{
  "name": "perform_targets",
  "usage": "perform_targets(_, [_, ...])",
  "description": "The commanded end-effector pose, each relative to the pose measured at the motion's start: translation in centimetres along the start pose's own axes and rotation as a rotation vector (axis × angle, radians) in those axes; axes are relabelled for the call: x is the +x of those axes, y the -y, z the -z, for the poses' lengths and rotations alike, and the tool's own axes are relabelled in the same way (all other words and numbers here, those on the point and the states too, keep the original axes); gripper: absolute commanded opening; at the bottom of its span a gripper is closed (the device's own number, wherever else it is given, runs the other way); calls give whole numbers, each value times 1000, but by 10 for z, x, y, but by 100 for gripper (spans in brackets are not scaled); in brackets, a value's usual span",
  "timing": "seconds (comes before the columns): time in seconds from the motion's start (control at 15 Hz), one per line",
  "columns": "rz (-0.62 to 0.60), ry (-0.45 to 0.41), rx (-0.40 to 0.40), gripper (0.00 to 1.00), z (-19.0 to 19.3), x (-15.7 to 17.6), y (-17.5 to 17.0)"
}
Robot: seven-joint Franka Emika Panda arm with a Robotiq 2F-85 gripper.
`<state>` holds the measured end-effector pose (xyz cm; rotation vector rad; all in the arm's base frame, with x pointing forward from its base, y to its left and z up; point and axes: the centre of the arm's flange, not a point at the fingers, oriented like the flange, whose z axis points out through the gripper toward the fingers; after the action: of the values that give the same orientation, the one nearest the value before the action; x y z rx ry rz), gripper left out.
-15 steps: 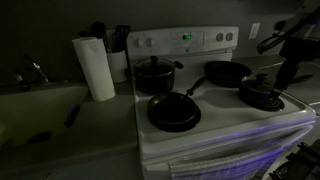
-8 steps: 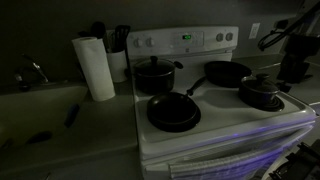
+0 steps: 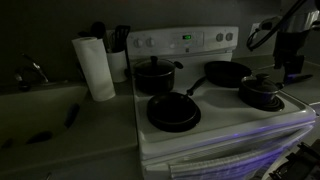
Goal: Remove the lid from the pot on the right front plate of the stove
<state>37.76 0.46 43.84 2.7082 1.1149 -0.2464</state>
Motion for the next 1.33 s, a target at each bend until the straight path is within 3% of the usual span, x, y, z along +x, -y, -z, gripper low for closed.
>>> perform_targets(0.0, [-2,5,3,100,-2,2,-3])
perform_targets(0.27, [-1,0,-2,100,1,2,-1])
perform_targets(0.4, [60,-18,-59,100,-6,3,-1])
perform_targets(0.6, [100,-108,-97,100,-3,-3,-9])
perform_targets(0.8, [147,-128,-126,100,1,-14,-23])
perform_targets(1.27, [264,-190,-100,100,-23,-59,-70])
